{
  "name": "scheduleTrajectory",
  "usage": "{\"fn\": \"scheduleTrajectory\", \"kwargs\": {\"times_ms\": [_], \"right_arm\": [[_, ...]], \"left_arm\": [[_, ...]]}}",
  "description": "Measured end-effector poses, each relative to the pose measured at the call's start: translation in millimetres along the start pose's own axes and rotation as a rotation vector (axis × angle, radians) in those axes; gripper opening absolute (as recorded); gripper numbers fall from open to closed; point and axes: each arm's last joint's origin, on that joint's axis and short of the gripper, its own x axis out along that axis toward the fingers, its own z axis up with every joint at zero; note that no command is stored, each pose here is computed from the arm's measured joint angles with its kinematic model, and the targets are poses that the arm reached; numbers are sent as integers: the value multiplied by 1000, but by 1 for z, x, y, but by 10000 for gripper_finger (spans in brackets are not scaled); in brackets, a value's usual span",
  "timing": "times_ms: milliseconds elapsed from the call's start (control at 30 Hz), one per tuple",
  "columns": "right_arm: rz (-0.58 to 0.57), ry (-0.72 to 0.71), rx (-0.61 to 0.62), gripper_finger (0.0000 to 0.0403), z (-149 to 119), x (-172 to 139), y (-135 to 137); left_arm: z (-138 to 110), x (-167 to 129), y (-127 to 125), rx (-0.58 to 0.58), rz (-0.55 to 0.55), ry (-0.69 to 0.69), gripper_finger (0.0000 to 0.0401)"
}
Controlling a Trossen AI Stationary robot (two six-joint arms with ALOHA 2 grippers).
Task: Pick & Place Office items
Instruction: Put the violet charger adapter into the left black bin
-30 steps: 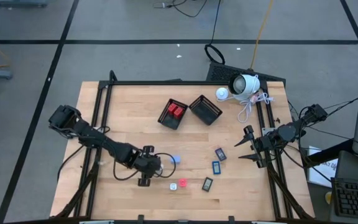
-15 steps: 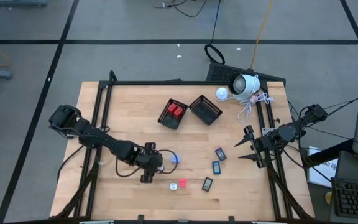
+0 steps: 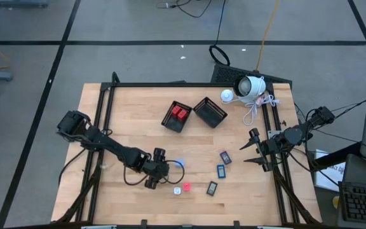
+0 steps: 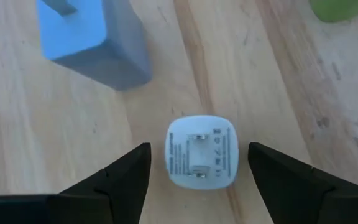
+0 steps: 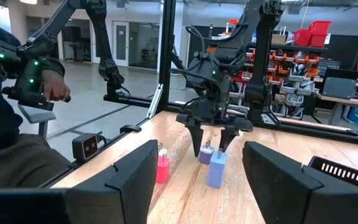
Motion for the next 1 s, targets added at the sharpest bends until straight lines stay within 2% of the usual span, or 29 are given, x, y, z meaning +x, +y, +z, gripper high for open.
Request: {"fn": "scheduleTrajectory", "kwargs": {"times_ms": [367,667,833,1000], "right_arm": [[0,0,0,224,0,0,0],[0,0,0,224,0,0,0],[0,1,0,224,0,0,0],[0,0,0,224,0,0,0]], "left_arm": [[6,-2,1,-20,-25,-30,273],[7,0,15,-90,-8,-26,273],[7,1,18,-120,-48,-20,272],[7,1,18,-158,-91,-14,242]]}}
